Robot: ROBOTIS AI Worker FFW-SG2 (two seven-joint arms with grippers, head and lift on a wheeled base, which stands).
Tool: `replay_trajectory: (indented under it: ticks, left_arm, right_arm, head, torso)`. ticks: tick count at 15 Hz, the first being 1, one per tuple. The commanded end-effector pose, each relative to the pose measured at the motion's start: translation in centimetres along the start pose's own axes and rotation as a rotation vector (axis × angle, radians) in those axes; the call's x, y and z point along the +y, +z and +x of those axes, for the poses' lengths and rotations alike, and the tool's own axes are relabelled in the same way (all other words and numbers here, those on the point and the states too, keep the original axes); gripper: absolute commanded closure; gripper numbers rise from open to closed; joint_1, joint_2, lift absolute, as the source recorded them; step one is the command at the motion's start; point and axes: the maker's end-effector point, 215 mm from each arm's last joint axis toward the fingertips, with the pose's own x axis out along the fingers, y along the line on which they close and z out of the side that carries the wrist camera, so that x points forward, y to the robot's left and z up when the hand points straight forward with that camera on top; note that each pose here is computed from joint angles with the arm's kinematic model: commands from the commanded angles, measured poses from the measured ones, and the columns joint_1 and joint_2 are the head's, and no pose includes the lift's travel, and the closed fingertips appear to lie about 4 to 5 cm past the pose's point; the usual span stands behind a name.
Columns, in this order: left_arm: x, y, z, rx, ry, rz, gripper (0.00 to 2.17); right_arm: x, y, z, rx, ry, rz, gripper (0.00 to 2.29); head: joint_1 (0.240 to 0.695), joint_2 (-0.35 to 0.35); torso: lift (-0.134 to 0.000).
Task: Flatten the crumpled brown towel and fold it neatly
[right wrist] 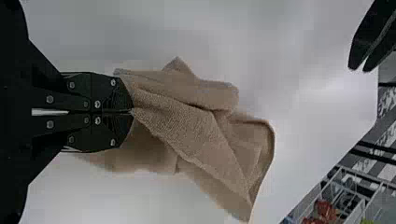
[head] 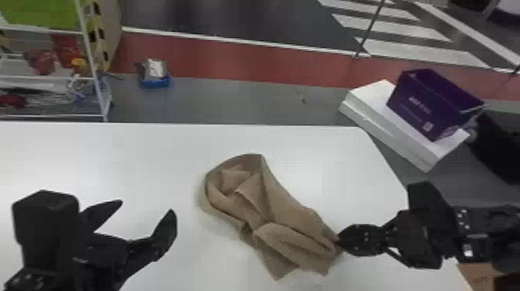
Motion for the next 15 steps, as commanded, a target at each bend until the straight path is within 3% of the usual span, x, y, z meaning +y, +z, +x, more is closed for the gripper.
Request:
replay_trajectory:
  ticks: [1, 2, 3, 4, 5, 8, 11, 13, 15]
  left_arm:
    - [0.0, 0.2, 0.1, -0.003, 0.0, 0.0, 0.1]
    - [0.0, 0.3, 0.1, -0.007, 0.0, 0.001, 0.1]
    - [-0.1, 0.2, 0.1, -0.004, -0.002, 0.001, 0.1]
    - [-0.1, 0.2, 0.1, -0.005, 0.0, -0.001, 0.1]
    - [-0.1, 0.3, 0.1, -0.006, -0.001, 0.001, 0.1]
    - [-0.1, 0.2, -0.1, -0.002, 0.004, 0.009, 0.1]
    - [0.0, 0.0, -0.2, 0.002, 0.006, 0.01, 0.1]
    - [0.0, -0.2, -0.3, 0.004, 0.008, 0.008, 0.09]
    - [0.1, -0.1, -0.6, 0.004, 0.011, 0.009, 0.09]
  right_arm:
    - [-5.7, -0.8, -6.7, -0.06, -0.137, 0.066, 1.14]
    - [-7.6, 0.6, -9.5, -0.175, -0.176, 0.127, 1.15]
    - [-8.8, 2.4, -11.1, -0.328, -0.167, 0.239, 1.15]
    - [-9.1, 4.1, -11.4, -0.448, -0.13, 0.333, 1.15]
    - [-8.8, 6.3, -11.4, -0.564, -0.082, 0.379, 1.15]
    - [-7.9, 12.3, -10.4, -0.765, 0.083, 0.477, 1.15]
    - [-7.0, 19.6, -13.1, -1.067, 0.286, 0.503, 1.15]
    - [-9.1, 22.5, -15.5, -1.265, 0.305, 0.569, 1.15]
    - [-10.9, 24.3, -16.8, -1.339, 0.299, 0.602, 1.15]
  head:
    - [0.695, -0.32]
    - [0.695, -0.35]
    - [0.695, -0.35]
    - [0.695, -0.35]
    - [0.695, -0.35]
    - [0.695, -0.35]
    - [0.695, -0.301]
    - [0.695, -0.264]
    - [0.695, -0.242]
  torso:
    - [-0.124]
    - [-0.124]
    - [-0.124]
    - [-0.124]
    - [-0.124]
    - [-0.124]
    - [-0.124]
    - [-0.124]
    - [-0.124]
